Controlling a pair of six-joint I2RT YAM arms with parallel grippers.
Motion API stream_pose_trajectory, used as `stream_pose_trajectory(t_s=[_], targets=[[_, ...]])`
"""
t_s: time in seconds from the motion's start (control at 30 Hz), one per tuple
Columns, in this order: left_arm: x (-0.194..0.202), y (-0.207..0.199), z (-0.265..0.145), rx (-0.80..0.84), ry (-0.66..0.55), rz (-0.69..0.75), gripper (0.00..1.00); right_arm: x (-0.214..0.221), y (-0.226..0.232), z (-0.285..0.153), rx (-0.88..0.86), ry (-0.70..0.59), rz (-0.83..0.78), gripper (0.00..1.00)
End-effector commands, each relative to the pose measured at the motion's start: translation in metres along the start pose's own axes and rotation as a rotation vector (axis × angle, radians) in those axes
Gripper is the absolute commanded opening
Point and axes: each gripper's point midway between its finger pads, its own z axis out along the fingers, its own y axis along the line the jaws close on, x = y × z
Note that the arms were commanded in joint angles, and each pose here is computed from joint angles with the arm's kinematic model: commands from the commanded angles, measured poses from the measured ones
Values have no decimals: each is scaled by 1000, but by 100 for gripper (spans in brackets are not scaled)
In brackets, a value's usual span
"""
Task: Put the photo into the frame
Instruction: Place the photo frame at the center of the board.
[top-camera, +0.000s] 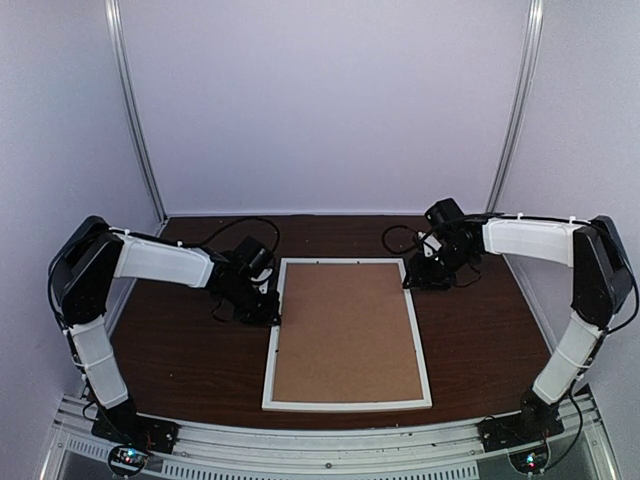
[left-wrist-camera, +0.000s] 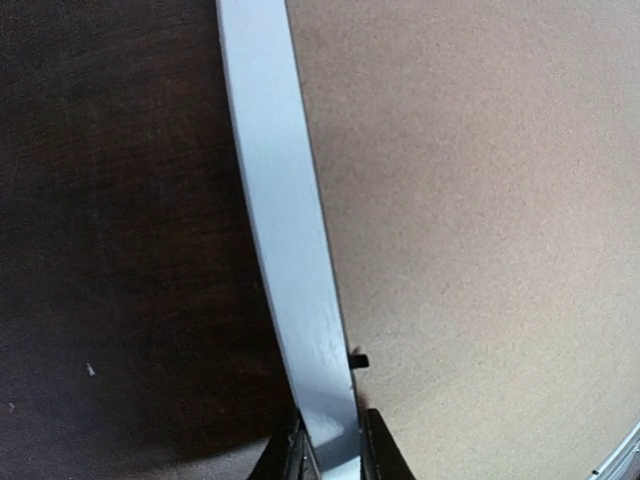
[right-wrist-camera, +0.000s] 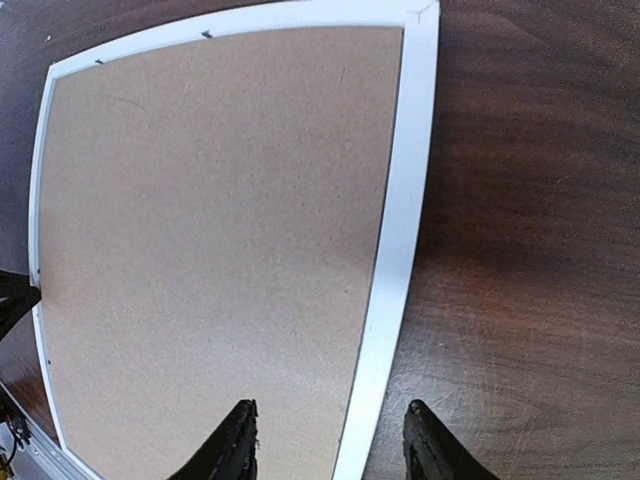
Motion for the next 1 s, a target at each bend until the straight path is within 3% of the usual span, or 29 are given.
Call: stream_pose_trajectory(t_s=[0.0, 0.5, 0.97], targets=[[13, -3, 7, 3, 10, 31, 12, -15, -22, 3, 112, -9, -16, 50], [31, -15, 1, -6, 0, 41, 7, -28, -34, 25, 119, 28, -14, 49], [33, -19, -10, -55, -57, 52, 6, 62, -31, -25, 44, 78, 39, 49]])
